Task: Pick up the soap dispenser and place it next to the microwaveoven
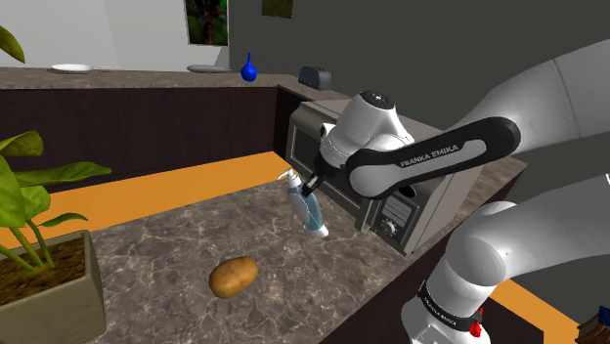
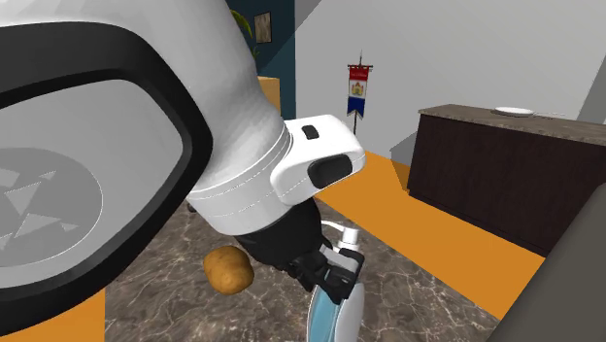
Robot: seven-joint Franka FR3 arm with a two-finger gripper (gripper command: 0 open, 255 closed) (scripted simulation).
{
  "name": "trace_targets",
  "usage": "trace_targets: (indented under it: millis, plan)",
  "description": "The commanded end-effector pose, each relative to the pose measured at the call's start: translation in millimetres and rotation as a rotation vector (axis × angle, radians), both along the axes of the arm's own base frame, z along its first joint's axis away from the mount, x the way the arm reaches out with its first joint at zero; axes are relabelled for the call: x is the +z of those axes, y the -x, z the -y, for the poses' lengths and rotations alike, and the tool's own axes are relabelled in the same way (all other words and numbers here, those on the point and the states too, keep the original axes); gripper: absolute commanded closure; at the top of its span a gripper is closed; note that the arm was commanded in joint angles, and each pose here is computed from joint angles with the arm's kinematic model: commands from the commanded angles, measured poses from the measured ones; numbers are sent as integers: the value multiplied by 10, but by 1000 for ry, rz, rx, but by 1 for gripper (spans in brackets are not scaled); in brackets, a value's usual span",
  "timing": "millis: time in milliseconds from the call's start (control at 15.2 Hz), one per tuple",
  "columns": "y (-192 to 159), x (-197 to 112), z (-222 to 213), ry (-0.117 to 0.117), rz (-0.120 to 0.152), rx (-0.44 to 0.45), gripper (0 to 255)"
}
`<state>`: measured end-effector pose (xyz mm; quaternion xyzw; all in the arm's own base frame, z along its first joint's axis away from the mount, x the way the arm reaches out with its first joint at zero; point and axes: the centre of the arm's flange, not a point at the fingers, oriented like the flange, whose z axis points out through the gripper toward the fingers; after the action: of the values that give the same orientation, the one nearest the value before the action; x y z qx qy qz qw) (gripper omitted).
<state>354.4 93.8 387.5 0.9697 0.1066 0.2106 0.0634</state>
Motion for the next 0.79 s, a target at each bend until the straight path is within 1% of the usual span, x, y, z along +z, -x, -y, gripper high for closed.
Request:
trace_targets:
  millis: [0,264,330,594,726]
  plan:
    - [52,-113,5,9,-57,-9,0]
    - [81,-138,36,9,-57,-9,0]
    - [37,-112,53,8,-57,-10,0]
    - [222,350,8,8,-57,-10,0]
    - [222,350,8,8,-57,-10,0]
